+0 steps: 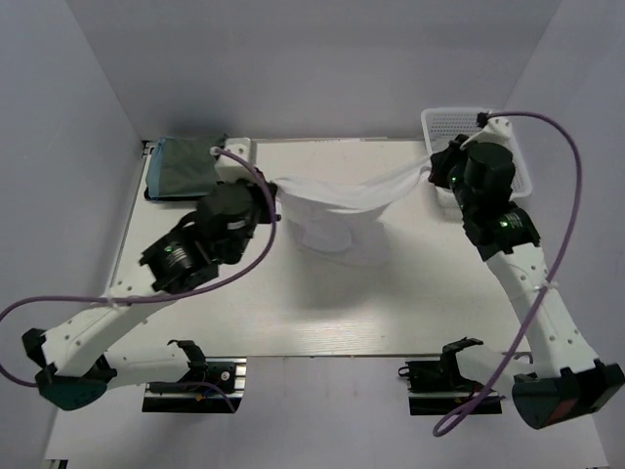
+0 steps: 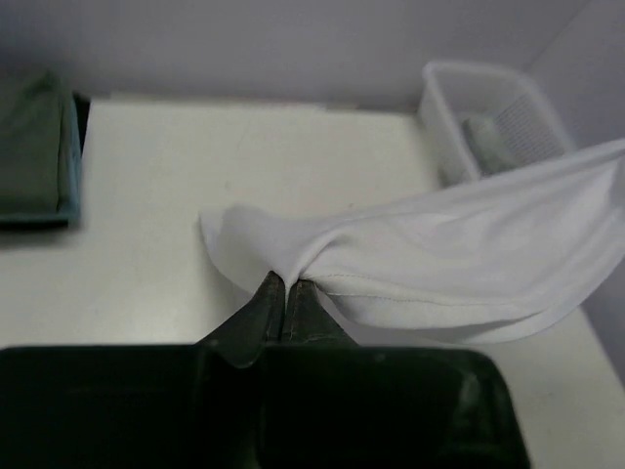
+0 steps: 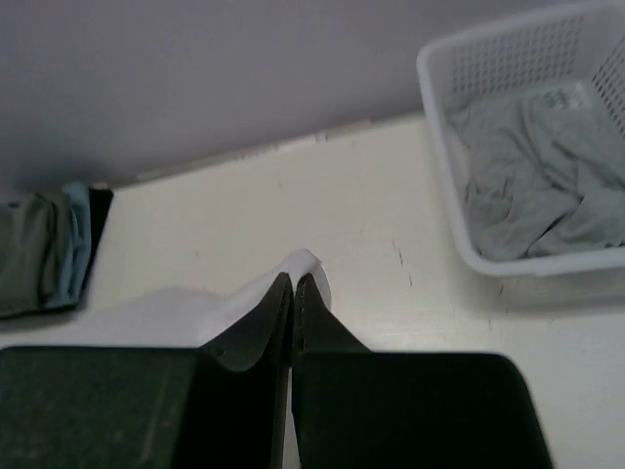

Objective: Fold and stack the t-shirts
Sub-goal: Flatten out the tshirt

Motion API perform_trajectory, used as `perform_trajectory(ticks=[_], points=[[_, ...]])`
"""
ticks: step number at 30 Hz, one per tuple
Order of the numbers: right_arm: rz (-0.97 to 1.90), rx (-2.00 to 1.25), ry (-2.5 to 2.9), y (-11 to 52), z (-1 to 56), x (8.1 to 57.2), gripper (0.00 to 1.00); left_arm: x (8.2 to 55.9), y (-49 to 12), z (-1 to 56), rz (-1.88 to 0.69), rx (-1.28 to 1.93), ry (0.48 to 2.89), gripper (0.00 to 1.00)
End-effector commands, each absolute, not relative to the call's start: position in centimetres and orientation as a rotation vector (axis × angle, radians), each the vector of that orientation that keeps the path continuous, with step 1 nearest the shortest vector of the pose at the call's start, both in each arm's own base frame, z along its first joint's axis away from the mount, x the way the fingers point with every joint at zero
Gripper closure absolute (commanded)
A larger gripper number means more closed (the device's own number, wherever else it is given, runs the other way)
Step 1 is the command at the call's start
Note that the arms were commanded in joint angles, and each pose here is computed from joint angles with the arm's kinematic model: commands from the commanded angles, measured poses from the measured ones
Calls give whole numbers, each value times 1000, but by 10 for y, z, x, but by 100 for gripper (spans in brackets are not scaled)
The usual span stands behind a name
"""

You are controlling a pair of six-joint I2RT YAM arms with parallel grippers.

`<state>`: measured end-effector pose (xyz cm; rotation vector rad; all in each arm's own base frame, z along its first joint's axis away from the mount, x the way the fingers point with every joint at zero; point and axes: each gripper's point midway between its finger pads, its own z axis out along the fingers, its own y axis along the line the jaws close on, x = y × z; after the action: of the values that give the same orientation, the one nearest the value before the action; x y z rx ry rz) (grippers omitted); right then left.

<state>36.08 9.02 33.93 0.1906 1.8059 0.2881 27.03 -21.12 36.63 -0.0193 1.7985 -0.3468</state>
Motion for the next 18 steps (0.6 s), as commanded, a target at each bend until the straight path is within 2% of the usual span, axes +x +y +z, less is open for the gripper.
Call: perform_trajectory(ticks=[1,5,11,18], points=[[198,235,1631,61,414,343,100,255,-201,461,-477,57,1552,100],[196,218,1493,48,483,314,100,223,-219,516,-646,281,1405,100],[246,129,1296,41,573,255,100,195,-198,581,-722,312,1258,100],[290,26,1128,36,635,186,100,136,-176,631,-882,435,1082,100]])
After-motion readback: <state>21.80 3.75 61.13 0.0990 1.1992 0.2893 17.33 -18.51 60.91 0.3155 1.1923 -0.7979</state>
